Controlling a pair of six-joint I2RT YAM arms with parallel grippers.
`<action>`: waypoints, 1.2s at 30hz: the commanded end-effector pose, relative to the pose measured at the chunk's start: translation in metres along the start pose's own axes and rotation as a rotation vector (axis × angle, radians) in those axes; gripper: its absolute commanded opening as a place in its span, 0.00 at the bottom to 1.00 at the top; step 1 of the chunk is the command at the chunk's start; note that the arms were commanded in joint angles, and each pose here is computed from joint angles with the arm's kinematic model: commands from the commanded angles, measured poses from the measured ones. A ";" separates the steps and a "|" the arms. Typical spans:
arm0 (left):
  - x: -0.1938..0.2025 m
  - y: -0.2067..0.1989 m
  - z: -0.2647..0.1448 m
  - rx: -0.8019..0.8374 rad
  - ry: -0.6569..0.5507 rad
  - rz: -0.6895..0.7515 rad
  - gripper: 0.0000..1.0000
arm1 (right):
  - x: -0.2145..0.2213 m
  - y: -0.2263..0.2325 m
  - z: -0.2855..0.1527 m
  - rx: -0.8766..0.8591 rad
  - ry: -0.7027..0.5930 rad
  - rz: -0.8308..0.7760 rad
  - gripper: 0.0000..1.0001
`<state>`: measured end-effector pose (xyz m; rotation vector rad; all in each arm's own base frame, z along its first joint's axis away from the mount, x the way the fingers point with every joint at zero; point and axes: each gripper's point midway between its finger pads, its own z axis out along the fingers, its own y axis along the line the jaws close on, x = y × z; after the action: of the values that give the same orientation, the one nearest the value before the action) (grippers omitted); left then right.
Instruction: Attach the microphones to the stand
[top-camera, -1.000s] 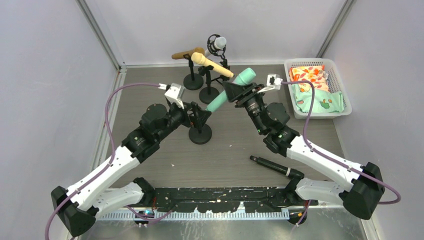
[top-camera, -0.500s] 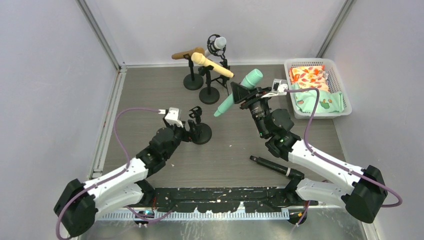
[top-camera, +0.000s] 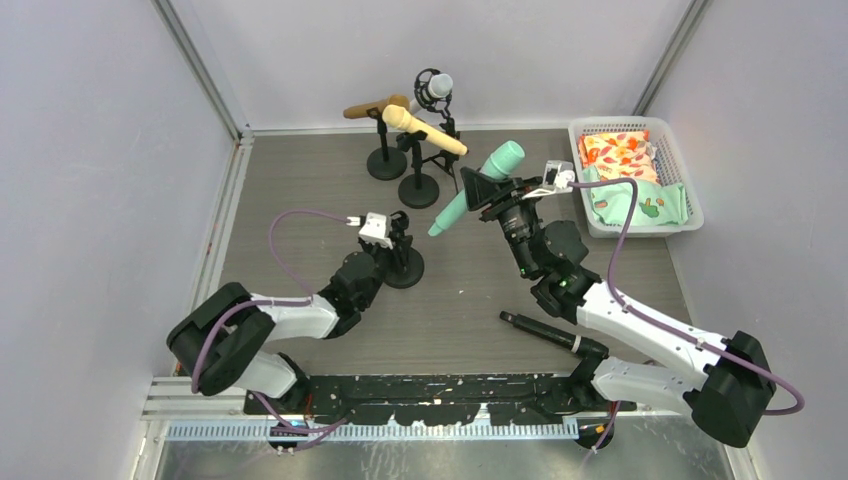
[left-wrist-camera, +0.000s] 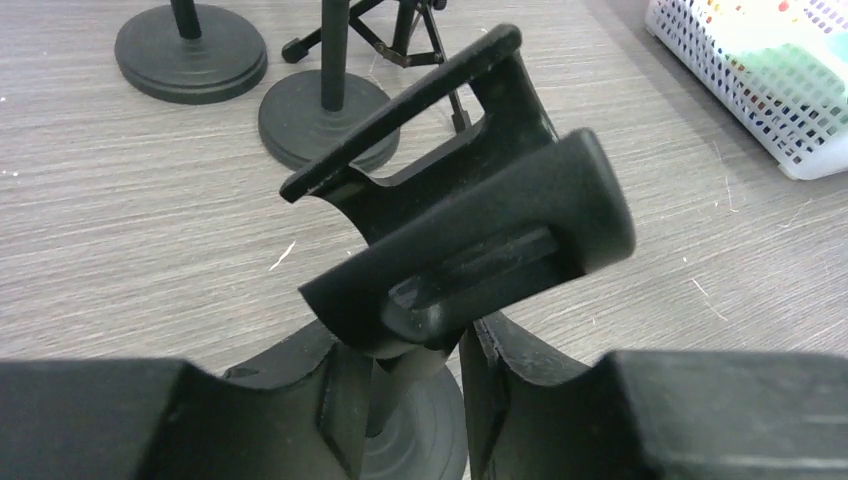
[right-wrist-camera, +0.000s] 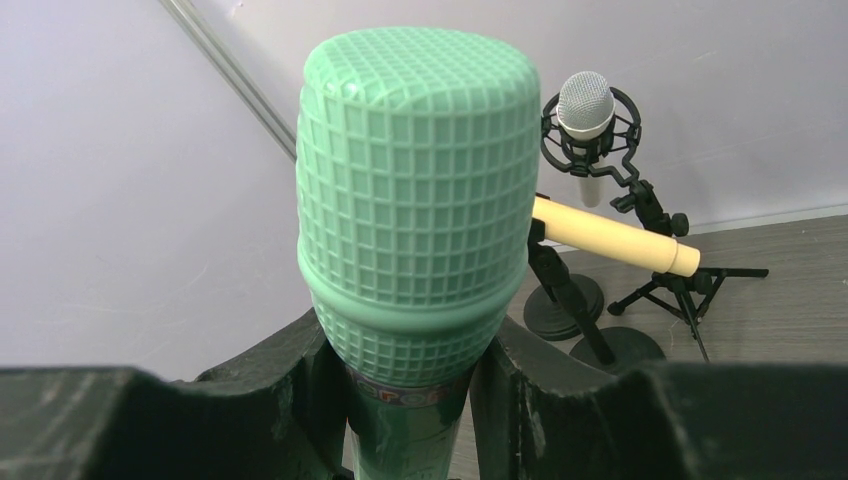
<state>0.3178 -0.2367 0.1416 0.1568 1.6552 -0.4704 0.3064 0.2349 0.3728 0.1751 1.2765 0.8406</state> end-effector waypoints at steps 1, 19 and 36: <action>-0.051 -0.017 0.014 0.034 -0.185 -0.058 0.30 | -0.028 0.011 -0.004 -0.038 -0.078 0.036 0.01; -0.059 -0.035 0.017 0.120 -0.197 -0.016 0.40 | -0.025 0.009 -0.007 -0.040 -0.066 0.011 0.01; -0.036 -0.108 0.008 0.537 -0.067 0.103 0.00 | -0.042 0.003 -0.028 -0.127 -0.245 -0.145 0.01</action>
<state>0.3115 -0.2932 0.1619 0.4294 1.5722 -0.6446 0.2937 0.2177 0.3604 0.0819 1.1884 0.7456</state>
